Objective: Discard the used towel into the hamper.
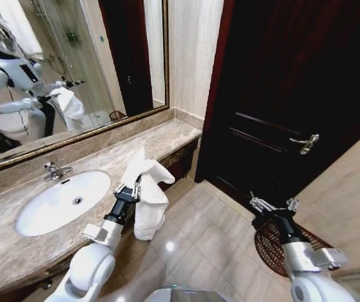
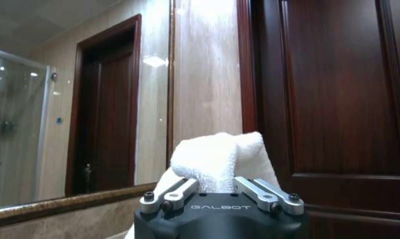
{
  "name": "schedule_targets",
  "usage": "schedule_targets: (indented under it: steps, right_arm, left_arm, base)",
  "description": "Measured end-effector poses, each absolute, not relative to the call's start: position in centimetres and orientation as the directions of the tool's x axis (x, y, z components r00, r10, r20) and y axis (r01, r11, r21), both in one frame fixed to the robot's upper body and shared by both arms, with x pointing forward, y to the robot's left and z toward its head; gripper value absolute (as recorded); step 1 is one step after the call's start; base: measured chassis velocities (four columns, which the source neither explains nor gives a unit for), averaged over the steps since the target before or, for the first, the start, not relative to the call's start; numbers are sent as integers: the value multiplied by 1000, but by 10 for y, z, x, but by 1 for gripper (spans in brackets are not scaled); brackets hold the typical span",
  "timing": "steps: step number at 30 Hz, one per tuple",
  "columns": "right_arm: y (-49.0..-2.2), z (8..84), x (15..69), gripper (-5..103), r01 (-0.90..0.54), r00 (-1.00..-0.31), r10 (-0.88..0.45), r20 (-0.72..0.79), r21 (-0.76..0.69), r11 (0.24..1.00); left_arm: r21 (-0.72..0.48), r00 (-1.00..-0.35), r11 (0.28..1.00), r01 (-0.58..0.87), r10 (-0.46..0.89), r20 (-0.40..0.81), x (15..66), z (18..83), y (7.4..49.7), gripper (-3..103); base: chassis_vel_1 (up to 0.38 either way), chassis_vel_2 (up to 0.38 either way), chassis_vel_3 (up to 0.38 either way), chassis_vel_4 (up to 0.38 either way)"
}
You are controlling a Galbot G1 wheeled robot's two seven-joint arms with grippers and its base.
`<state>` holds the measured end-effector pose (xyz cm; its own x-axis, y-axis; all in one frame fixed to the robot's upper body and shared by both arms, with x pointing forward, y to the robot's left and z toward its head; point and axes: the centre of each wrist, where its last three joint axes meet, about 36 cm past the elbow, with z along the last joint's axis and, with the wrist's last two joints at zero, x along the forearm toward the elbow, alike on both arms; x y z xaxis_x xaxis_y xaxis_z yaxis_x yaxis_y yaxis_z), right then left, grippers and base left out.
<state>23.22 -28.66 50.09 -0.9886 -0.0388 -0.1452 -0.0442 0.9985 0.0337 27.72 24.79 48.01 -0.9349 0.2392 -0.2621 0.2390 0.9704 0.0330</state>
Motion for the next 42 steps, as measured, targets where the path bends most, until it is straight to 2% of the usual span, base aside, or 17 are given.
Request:
schedule_targets:
  steps: [21,42]
  right_arm:
    - [-289,499,214,100,10,-993,10,-122,0,1000]
    - [-296,491,218,100,57,-990,57,-132,5,998]
  left_arm:
    - [4,-953,982,191,186,-238,272,457,239,7]
    - [19,-944,980,200,198,-263,280,451,243,7]
  base:
    - [0,0,0,0]
    - [-97,-95,-101,-91]
